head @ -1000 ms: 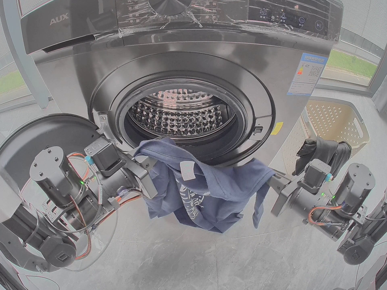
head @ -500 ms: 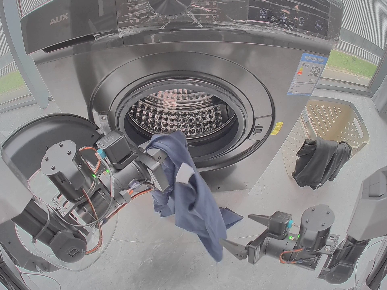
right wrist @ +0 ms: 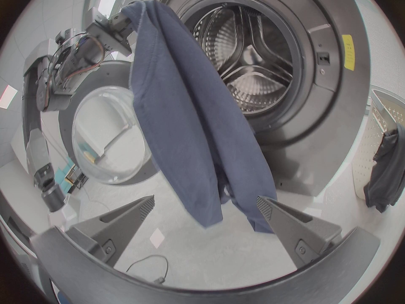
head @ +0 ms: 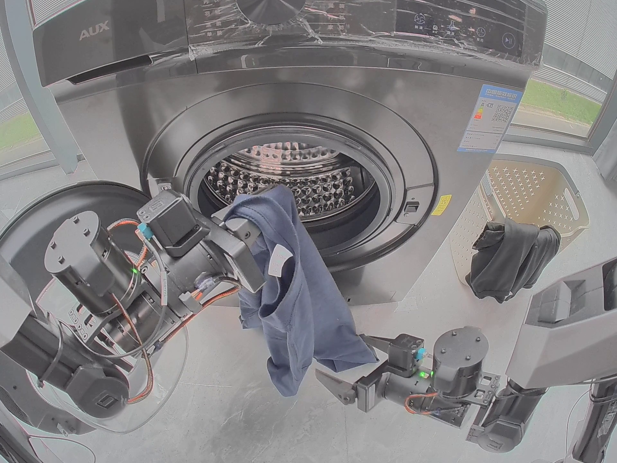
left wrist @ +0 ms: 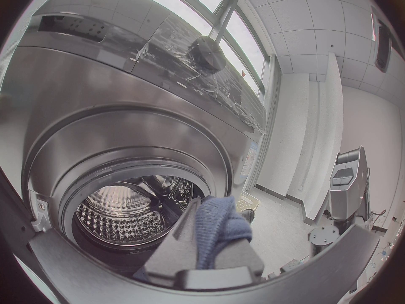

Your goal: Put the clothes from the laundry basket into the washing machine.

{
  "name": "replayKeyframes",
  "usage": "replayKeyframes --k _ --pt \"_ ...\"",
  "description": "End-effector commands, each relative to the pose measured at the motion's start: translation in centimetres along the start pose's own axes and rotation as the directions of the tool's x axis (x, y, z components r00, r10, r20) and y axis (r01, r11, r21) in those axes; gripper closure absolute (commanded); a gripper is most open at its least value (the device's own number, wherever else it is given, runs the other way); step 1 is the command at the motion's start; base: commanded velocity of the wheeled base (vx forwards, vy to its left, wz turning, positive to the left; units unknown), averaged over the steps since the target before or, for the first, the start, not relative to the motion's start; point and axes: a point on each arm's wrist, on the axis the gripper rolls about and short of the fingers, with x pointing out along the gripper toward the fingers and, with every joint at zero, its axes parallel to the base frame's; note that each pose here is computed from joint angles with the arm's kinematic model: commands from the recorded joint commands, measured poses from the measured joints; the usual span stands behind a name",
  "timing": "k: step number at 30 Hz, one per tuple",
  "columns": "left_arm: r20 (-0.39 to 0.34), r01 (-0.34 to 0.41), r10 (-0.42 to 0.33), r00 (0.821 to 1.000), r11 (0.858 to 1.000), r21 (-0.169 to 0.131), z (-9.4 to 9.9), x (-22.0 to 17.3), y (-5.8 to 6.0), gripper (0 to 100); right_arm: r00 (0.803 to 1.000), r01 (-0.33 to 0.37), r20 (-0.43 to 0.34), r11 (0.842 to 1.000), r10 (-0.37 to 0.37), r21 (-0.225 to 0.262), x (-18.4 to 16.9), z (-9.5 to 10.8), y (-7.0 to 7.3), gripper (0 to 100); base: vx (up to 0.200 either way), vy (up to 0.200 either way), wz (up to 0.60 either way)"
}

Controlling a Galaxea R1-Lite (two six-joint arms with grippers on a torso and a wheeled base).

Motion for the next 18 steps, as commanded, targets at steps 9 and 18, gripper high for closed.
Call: replayKeyframes --k 9,18 --pt "0.037 0.034 -0.033 0.999 0.999 -0.008 1.3 -0.4 -0.9 100 0.982 0.038 0.186 0.999 -0.037 -0.001 5.0 3.0 -1.6 0 0.000 0.000 0.00" --pt "0.028 0.030 -0.030 0.999 1.000 -0.009 1.1 -0.5 -0.8 100 0.981 0.012 0.194 1.000 -0.010 -0.006 5.9 2.8 -0.8 0 0.000 0.000 0.00"
